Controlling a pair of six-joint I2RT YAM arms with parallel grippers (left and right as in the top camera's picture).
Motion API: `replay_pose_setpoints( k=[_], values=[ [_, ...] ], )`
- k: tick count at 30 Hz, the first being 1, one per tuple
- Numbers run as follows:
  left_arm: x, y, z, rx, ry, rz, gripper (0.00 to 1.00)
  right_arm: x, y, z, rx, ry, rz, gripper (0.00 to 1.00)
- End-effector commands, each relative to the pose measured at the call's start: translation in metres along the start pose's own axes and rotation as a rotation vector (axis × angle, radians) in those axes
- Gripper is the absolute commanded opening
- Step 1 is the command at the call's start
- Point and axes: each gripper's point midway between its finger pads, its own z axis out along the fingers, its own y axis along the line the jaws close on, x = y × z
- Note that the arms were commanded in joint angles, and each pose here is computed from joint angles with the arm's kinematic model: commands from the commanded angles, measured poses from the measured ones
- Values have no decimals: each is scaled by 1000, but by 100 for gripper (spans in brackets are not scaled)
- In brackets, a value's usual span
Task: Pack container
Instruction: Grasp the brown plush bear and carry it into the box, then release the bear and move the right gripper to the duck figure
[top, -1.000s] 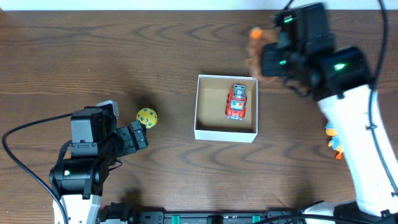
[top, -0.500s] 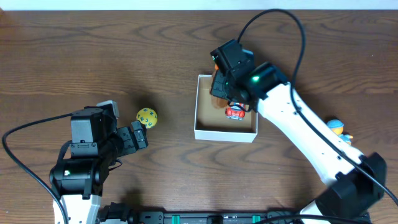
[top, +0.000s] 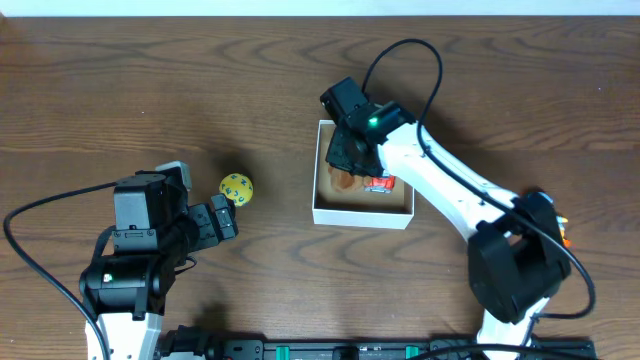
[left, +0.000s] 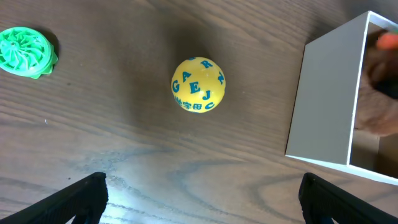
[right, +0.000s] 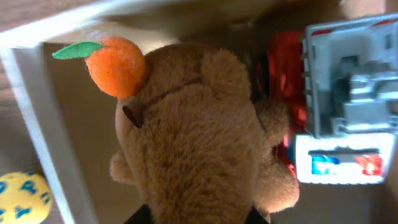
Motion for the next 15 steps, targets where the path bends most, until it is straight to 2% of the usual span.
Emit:
replay_pose_setpoints(
  k=[1, 6, 10, 15],
  values=[
    [-4, -2, -4, 8, -12, -6, 98, 6, -2, 13, 27, 21, 29, 1],
    [-4, -2, -3, 8, -10, -6, 98, 3, -5, 25, 35, 23, 45, 6],
    [-3, -2, -3, 7, -8, -6, 98, -2, -5, 25, 33, 7, 48, 31],
    [-3, -2, -4, 6, -6, -6, 98, -6, -1, 24, 20, -4, -7, 49]
  ],
)
